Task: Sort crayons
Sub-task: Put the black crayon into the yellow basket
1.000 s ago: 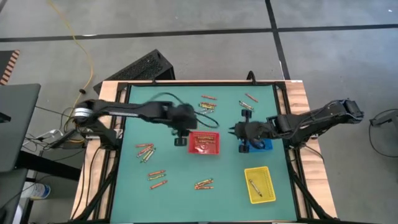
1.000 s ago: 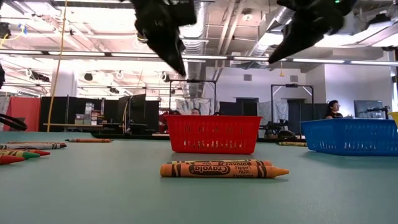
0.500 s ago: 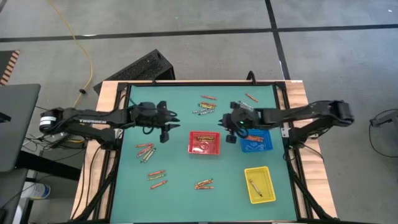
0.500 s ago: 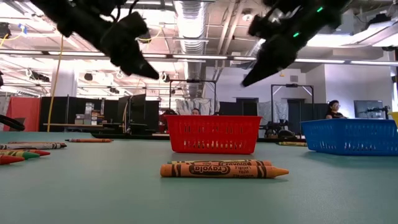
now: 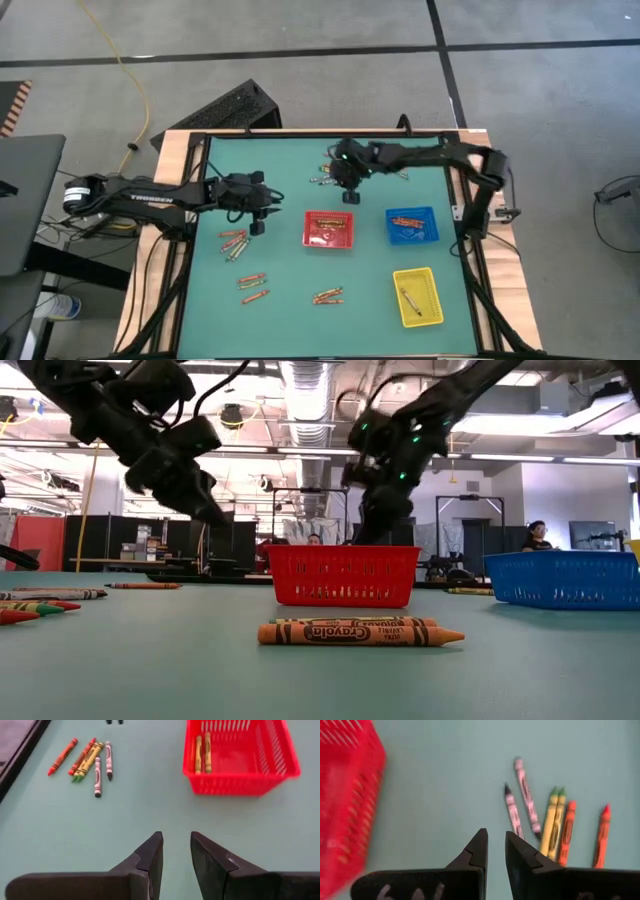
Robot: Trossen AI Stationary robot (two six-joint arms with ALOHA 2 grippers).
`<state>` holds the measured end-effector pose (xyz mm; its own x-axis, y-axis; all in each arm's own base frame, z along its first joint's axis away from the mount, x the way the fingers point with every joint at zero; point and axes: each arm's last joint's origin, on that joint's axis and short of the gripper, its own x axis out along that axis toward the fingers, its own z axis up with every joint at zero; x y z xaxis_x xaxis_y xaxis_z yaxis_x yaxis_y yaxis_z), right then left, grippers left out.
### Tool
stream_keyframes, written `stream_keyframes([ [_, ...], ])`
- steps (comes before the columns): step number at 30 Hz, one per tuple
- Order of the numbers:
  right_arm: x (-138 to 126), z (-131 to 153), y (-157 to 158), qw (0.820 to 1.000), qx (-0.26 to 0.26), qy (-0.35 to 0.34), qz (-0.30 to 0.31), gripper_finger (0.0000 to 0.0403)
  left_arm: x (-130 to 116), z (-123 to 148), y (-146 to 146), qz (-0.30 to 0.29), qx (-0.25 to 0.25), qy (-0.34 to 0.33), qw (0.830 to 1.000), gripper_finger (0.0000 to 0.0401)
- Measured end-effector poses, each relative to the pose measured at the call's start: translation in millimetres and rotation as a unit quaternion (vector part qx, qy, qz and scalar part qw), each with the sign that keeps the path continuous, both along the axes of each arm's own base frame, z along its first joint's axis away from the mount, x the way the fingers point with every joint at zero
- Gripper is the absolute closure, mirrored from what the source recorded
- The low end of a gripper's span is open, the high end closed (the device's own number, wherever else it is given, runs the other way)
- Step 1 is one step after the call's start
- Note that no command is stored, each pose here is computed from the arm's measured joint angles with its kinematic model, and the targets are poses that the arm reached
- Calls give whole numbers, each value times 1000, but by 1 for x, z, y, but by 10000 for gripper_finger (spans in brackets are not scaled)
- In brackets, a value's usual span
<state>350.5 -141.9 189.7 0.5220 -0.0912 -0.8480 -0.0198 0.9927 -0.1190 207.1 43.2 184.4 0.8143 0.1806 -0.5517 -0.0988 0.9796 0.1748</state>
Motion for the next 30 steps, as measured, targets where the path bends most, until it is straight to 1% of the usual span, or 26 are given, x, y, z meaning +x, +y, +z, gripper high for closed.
stream_keyframes([
  [4, 9, -12, -23, 998, 26, 54, 22, 343, -4, -7, 3, -14, 14, 15, 1000, 313],
  [6, 12, -17, -29, 996, 34, 74, 41, 343, -7, -9, 5, -23, 15, 18, 999, 313],
  [9, 19, -23, -33, 994, 31, 86, 65, 343, -11, -14, 11, -32, 20, 11, 999, 313],
  [12, 25, -26, -35, 992, 23, 87, 84, 343, -16, -19, 19, -28, 16, -3, 999, 313],
  [16, 31, -25, -39, 992, 12, 81, 95, 343, -20, -20, 27, -26, -9, -10, 1000, 313],
  [20, 31, -24, -42, 992, 1, 75, 104, 343, -22, -20, 32, -27, -33, -19, 999, 313],
  [27, 26, -26, -51, 993, 3, 75, 92, 343, -21, -19, 32, -18, -66, -32, 997, 313],
  [30, 22, -29, -53, 993, 21, 73, 93, 343, -21, -19, 32, -12, -77, -34, 996, 313],
])
